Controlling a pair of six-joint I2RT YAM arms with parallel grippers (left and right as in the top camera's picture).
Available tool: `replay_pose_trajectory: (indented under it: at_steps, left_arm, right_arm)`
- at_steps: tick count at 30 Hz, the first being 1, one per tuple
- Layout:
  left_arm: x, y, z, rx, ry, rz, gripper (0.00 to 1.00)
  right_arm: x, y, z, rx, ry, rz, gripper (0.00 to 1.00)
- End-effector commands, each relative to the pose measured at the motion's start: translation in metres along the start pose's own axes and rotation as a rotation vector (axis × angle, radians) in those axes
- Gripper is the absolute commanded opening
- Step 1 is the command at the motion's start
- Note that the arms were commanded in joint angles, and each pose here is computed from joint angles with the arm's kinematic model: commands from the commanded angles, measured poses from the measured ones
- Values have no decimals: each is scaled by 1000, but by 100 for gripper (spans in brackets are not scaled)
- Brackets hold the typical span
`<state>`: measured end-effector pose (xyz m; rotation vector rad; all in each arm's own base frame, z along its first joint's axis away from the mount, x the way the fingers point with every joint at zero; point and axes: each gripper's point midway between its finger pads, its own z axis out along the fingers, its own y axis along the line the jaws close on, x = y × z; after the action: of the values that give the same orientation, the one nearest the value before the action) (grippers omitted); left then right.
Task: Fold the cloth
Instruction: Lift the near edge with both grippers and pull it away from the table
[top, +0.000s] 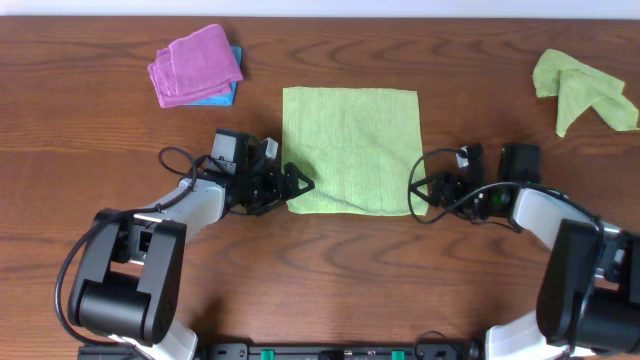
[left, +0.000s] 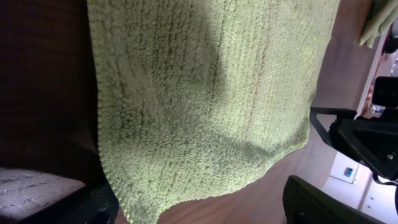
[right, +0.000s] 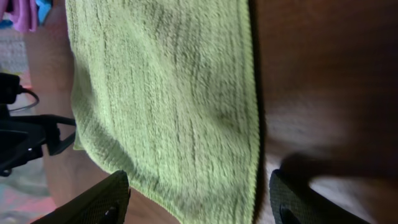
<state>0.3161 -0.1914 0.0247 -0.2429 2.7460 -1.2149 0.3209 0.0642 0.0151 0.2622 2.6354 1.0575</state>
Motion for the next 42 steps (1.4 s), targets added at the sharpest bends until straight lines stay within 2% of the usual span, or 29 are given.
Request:
replay_pose_trajectory:
  at_steps: [1, 14, 23, 29, 32, 36, 42]
  left_arm:
    - [5, 16, 5, -55, 4, -21, 85]
    - [5, 16, 4, -57, 3, -21, 83]
    - [3, 20, 4, -77, -10, -21, 82]
    - [2, 19, 4, -75, -13, -19, 82]
    - [2, 19, 4, -75, -13, -18, 82]
    - [2, 19, 4, -75, -13, -19, 80]
    - [0, 20, 4, -80, -24, -18, 75]
  right_arm:
    - [14, -28, 14, 152, 39, 25, 73]
    - [43, -48, 33, 160, 148, 133, 63]
    - [68, -82, 16, 359, 225, 212, 61]
    - [73, -109, -1, 492, 220, 271, 64]
    - [69, -108, -2, 467, 203, 284, 65]
    - [54, -93, 9, 350, 153, 270, 61]
    - [49, -89, 12, 320, 137, 273, 61]
